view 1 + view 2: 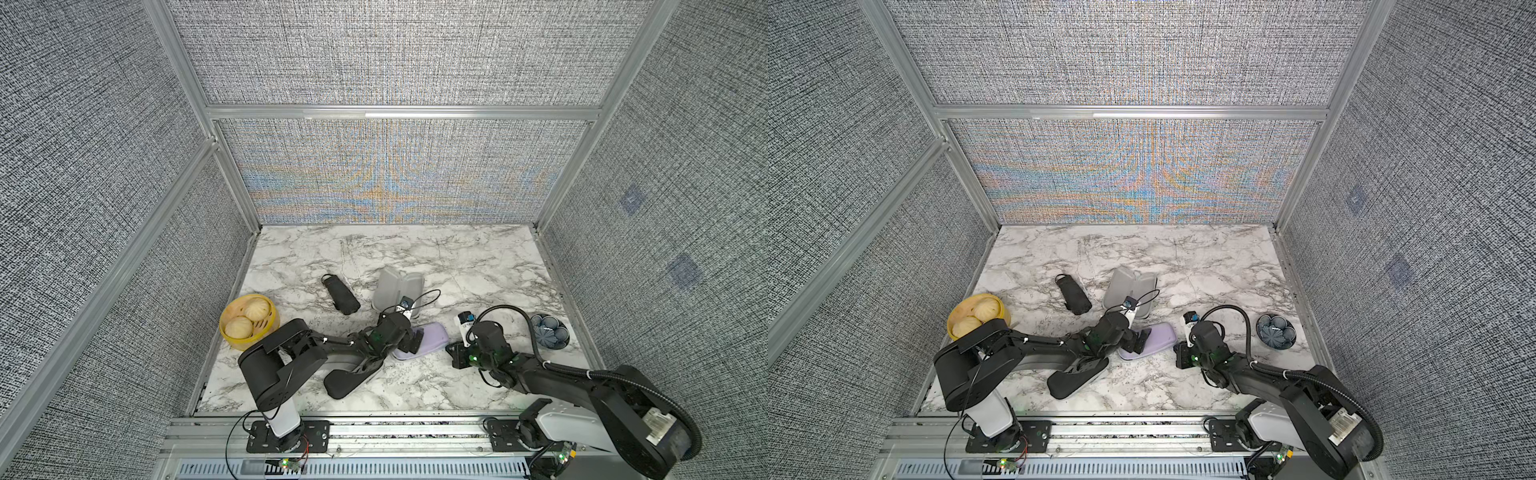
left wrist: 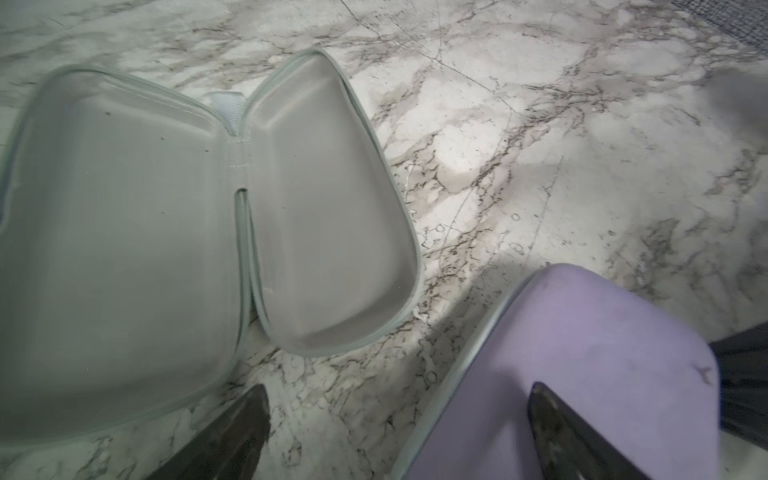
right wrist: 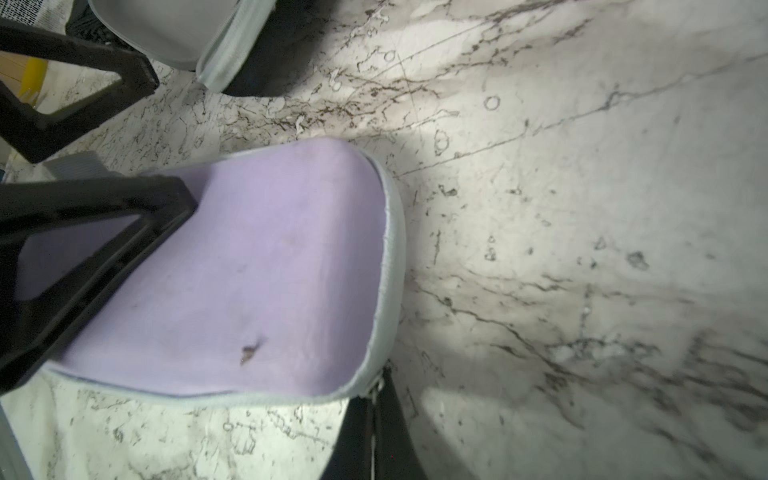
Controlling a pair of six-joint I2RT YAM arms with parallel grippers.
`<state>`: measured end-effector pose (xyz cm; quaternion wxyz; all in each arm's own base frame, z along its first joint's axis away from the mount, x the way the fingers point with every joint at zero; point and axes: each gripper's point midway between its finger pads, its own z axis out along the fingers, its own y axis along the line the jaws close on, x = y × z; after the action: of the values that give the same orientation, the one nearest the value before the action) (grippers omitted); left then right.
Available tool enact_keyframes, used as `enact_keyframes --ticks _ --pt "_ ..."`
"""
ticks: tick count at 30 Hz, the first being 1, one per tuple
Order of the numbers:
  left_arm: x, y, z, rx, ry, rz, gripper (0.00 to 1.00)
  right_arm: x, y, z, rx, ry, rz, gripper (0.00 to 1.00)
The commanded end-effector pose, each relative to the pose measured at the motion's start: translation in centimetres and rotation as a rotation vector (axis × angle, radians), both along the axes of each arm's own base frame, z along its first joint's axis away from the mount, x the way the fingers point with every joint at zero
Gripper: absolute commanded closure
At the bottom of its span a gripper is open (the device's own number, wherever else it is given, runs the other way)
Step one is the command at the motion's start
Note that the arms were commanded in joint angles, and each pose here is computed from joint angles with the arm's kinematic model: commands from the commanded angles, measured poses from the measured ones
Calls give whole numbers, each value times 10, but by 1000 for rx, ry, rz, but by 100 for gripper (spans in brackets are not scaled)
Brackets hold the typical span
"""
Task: Put umbrellas into zippered umbrella sleeves
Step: Zip the zipper on the umbrella sleeve.
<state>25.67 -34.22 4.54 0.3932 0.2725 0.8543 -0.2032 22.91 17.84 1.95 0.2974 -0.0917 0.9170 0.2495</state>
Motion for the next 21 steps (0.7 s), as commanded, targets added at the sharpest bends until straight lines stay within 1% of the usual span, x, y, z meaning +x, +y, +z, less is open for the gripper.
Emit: enact_keyframes --ticks 1,5,10,14,16,21 --pt "-51 3 -40 76 225 -175 5 -7 2 -3 2 22 25 100" --pt "-55 6 -51 81 238 -163 6 -15 8 -3 5 20 50 100" --pt "-63 -3 -63 109 257 -199 7 -23 11 -4 -12 16 63 100" --pt "-61 -3 -70 143 267 -196 12 -27 14 -1 -15 7 75 100" --pt "-60 1 -71 165 272 -176 17 -31 17 1 -13 -5 91 100" --pt "-56 12 -82 227 283 -122 24 -47 21 4 -22 -20 135 100"
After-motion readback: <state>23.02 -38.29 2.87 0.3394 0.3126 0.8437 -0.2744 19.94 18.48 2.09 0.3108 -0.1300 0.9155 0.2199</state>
